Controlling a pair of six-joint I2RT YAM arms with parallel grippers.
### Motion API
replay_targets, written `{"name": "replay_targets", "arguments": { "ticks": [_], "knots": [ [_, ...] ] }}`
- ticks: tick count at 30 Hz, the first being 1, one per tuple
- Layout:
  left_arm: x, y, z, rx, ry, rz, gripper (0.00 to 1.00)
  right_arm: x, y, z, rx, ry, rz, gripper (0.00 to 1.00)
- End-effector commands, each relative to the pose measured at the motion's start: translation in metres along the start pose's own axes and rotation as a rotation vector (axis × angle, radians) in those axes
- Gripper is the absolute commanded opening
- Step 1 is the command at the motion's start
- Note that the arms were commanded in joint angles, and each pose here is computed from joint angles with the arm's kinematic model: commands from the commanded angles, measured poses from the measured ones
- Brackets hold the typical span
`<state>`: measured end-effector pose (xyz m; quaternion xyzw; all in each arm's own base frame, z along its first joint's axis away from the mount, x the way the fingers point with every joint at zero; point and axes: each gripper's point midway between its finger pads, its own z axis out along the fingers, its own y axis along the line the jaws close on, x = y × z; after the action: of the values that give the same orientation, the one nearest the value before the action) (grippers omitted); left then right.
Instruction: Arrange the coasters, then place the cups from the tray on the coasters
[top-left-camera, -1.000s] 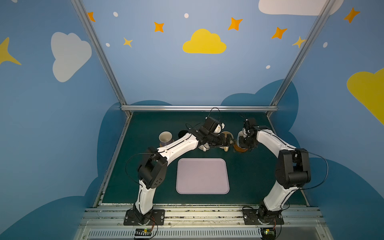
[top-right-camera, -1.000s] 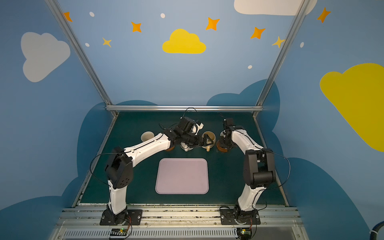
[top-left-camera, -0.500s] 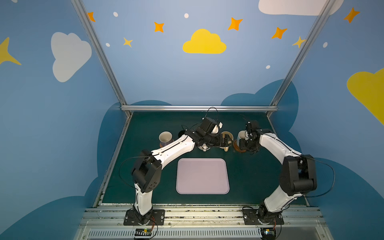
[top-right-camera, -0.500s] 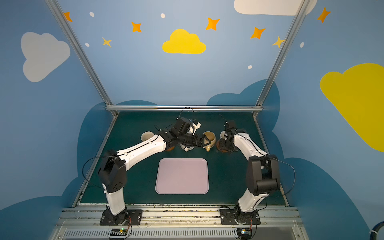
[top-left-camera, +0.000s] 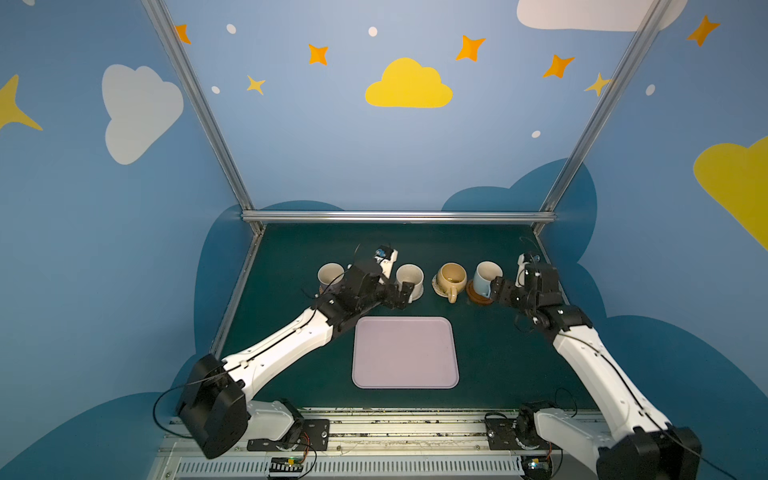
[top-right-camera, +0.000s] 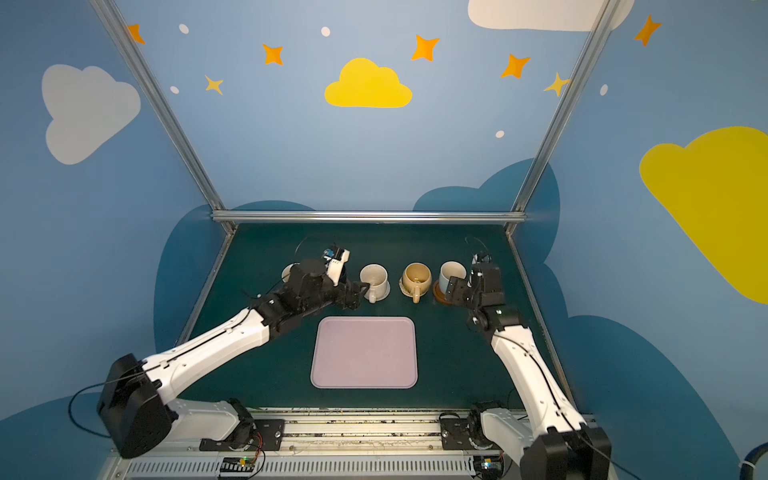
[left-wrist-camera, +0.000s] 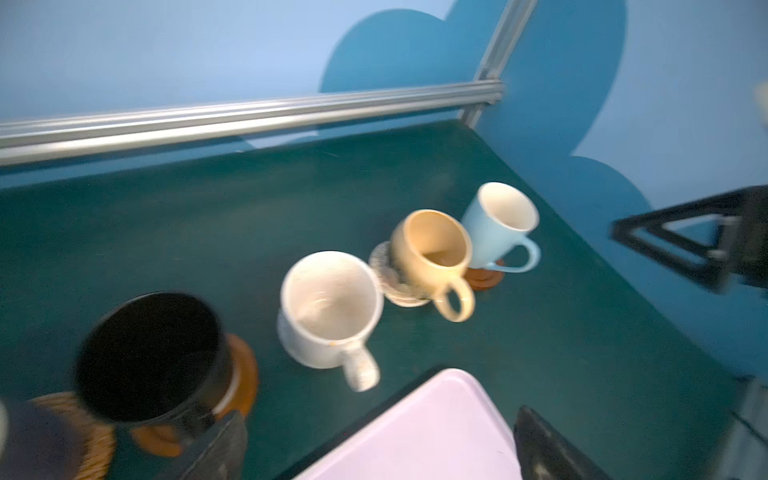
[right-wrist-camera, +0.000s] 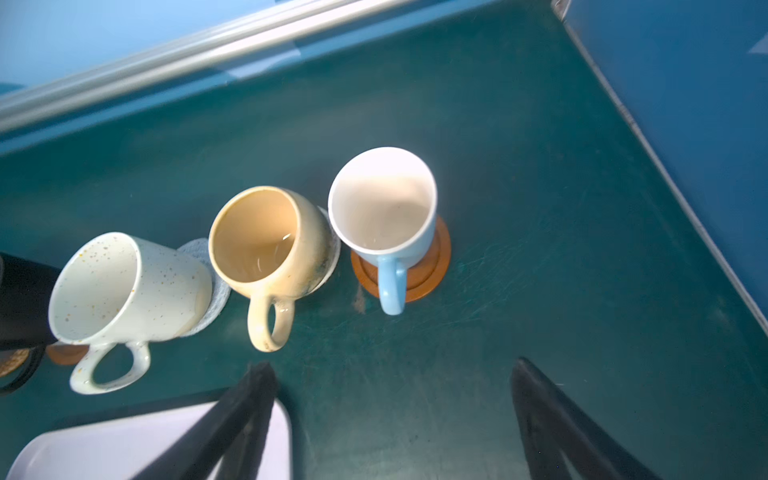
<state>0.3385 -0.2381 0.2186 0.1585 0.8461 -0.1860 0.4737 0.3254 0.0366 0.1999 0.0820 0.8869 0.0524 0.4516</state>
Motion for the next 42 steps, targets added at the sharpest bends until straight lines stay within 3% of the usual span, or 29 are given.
{"name": "replay_targets", "arguments": {
  "ticks": [1, 3, 6, 9, 14, 19, 25, 34, 40, 42],
  "knots": [
    [-0.001, 0.059, -0.022, -0.208, -0.11, 0.057, 1.0, -0.024, -0.002, -0.007, -0.013, -0.204, -0.026, 0.9],
    [0.01, 0.075, -0.031, -0.254, -0.172, 0.109, 1.0, -0.01, -0.008, -0.001, -0.006, -0.218, -0.003, 0.93],
    [0.024, 0.115, -0.044, -0.409, -0.208, 0.098, 1.0, 0.006, -0.017, 0.01, 0.019, -0.221, 0.016, 0.93],
    [0.042, 0.149, -0.046, -0.544, -0.184, 0.106, 1.0, 0.022, -0.026, 0.027, 0.059, -0.237, -0.053, 0.92],
    [0.065, 0.188, -0.04, -0.631, -0.164, 0.126, 1.0, 0.039, -0.046, 0.052, 0.173, -0.23, -0.123, 0.92],
    [0.083, 0.215, -0.024, -0.58, -0.13, 0.073, 1.0, 0.044, -0.047, 0.071, 0.187, -0.257, -0.226, 0.93],
    [0.091, 0.239, -0.02, -0.544, -0.164, 0.012, 1.0, 0.031, -0.042, 0.078, 0.157, -0.316, -0.235, 0.94],
    [0.112, 0.256, -0.011, -0.497, -0.171, -0.074, 1.0, 0.031, -0.035, 0.109, 0.123, -0.308, -0.25, 0.94],
    [0.112, 0.259, -0.003, -0.475, -0.13, -0.095, 1.0, 0.035, -0.04, 0.122, 0.069, -0.193, -0.211, 0.94],
    [0.112, 0.259, -0.003, -0.473, -0.126, -0.092, 1.0, 0.034, -0.039, 0.119, 0.057, -0.226, -0.211, 0.94]
  ]
}}
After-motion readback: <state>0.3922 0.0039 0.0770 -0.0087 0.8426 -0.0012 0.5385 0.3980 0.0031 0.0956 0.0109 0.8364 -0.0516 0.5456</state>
